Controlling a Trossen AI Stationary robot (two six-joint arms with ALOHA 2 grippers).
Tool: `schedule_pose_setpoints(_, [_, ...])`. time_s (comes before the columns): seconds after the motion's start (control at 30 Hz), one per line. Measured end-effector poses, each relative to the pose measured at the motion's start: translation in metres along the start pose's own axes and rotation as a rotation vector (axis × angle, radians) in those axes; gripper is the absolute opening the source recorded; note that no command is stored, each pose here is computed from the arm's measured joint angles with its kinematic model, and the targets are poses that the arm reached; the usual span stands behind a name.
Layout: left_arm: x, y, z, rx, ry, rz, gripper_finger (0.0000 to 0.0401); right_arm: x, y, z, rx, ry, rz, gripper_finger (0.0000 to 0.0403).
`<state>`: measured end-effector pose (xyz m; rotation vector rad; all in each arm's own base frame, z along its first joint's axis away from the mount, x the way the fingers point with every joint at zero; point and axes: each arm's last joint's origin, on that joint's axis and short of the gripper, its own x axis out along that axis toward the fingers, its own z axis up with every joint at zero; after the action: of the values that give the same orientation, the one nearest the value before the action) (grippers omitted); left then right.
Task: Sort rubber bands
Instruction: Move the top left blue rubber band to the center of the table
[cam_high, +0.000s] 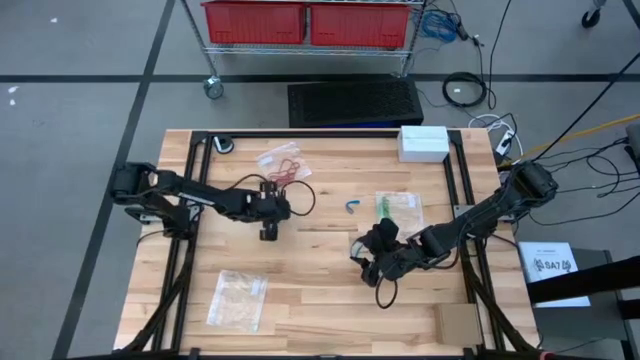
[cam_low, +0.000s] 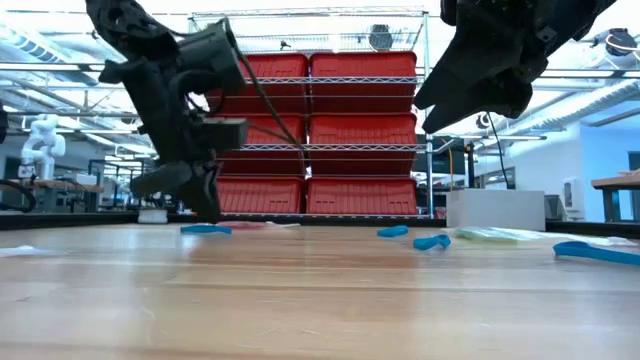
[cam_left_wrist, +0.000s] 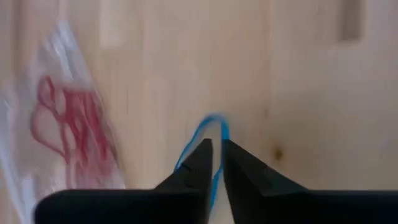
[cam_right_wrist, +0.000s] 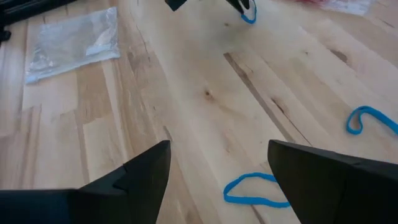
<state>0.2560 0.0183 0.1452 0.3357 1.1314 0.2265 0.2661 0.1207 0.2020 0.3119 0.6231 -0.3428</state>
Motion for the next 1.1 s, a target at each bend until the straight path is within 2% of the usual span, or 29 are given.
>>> schedule_pose_setpoints(0.2, [0.018, 0.012, -0.014, -0.07, 0.048, -0.106, 0.0101, 0.0, 0.0, 0.001, 0.02, -0.007, 0.004, 0.0263])
schedule_pose_setpoints(0.33, [0.027, 0.021, -0.018, -0.121, 0.031, -0.145, 0.0114, 0.001, 0.001, 0.002, 0.026, -0.018, 0.008, 0.0263])
schedule_pose_setpoints(0.43, [0.029, 0.022, -0.012, -0.141, -0.054, -0.195, 0.0092, 0.001, 0.002, 0.003, 0.028, -0.031, 0.018, 0.0263])
schedule_pose_setpoints(0.6, [0.029, 0.023, -0.002, -0.147, -0.155, -0.204, 0.0012, 0.0, 0.002, 0.004, 0.007, -0.035, 0.021, 0.0263])
schedule_pose_setpoints(0.73, [0.027, 0.022, 0.006, -0.15, -0.243, -0.228, 0.0007, 0.0, 0.002, 0.003, -0.016, -0.031, 0.021, 0.0257])
schedule_pose_setpoints(0.83, [0.025, 0.015, 0.019, -0.153, -0.371, -0.294, 0.0005, 0.0, 0.002, 0.003, -0.03, -0.029, 0.021, 0.024])
schedule_pose_setpoints(0.93, [0.026, 0.007, 0.033, -0.131, -0.452, -0.314, 0.0004, 0.0, 0.002, 0.002, -0.042, -0.024, 0.021, 0.0217])
schedule_pose_setpoints(1.1, [0.043, -0.006, 0.057, -0.103, -0.489, -0.332, 0.0003, 0.0, 0.0, 0.0, -0.077, 0.005, 0.004, 0.0179])
